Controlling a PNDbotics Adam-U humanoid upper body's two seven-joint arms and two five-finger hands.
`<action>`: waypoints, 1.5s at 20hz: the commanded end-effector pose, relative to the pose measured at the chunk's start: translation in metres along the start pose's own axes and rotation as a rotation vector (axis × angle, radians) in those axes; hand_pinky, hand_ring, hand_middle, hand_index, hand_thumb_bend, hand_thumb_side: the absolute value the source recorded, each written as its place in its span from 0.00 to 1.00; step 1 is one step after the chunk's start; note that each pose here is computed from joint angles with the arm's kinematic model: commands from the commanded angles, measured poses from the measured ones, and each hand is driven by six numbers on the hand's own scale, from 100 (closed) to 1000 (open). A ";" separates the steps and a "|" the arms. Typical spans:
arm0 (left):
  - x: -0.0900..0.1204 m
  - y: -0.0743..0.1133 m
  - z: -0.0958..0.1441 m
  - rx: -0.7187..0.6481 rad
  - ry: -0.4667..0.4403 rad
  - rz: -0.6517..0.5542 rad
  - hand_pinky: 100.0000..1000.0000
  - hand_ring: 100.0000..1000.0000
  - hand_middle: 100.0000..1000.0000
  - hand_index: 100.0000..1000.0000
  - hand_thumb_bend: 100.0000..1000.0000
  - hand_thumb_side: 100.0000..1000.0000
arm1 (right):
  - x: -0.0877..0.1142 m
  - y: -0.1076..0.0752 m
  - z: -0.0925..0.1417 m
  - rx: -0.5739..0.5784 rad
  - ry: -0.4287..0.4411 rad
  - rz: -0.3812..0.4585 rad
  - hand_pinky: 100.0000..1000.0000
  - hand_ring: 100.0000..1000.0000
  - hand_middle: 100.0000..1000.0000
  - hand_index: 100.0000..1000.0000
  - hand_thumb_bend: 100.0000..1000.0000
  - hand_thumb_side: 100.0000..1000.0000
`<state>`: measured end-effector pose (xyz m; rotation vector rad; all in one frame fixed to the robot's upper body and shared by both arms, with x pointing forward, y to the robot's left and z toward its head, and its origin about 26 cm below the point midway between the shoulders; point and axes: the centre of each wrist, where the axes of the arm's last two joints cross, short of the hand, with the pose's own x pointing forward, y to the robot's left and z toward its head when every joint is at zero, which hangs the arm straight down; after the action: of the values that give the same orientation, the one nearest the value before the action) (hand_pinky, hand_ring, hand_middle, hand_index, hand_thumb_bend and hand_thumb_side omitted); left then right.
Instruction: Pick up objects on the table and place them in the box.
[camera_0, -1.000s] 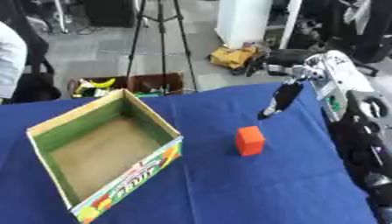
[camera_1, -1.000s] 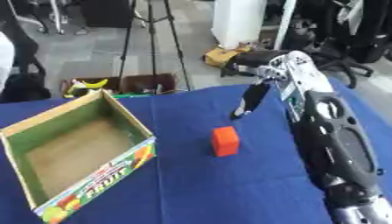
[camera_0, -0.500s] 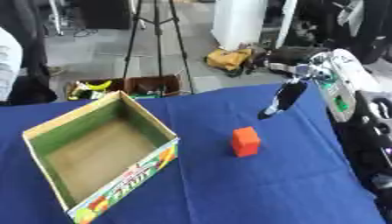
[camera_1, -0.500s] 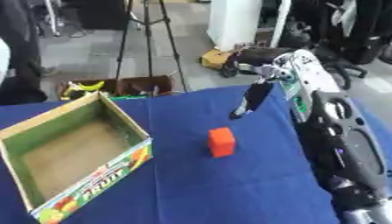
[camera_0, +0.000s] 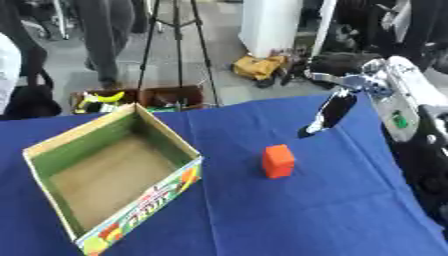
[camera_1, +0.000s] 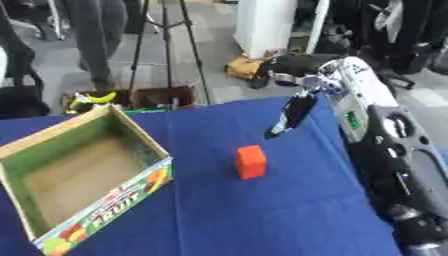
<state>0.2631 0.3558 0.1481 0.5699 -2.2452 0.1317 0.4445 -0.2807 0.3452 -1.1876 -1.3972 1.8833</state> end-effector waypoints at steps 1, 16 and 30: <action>0.009 0.005 -0.008 -0.006 -0.043 -0.026 0.31 0.55 0.61 0.89 0.32 0.80 | -0.006 -0.013 0.013 0.191 -0.138 0.201 0.87 0.90 0.83 0.87 0.61 0.30; 0.009 0.004 -0.009 -0.008 -0.047 -0.018 0.31 0.55 0.61 0.89 0.32 0.80 | 0.002 0.009 0.007 0.232 -0.234 0.217 0.86 0.90 0.82 0.87 0.64 0.27; 0.010 0.002 -0.010 -0.009 -0.046 -0.010 0.31 0.55 0.61 0.89 0.32 0.79 | 0.013 0.026 -0.011 0.287 -0.283 0.220 0.85 0.90 0.82 0.87 0.62 0.25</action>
<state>0.2646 0.3560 0.1517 0.5709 -2.2543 0.1257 0.4517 -0.2710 0.3047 -1.0758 -1.4010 2.0053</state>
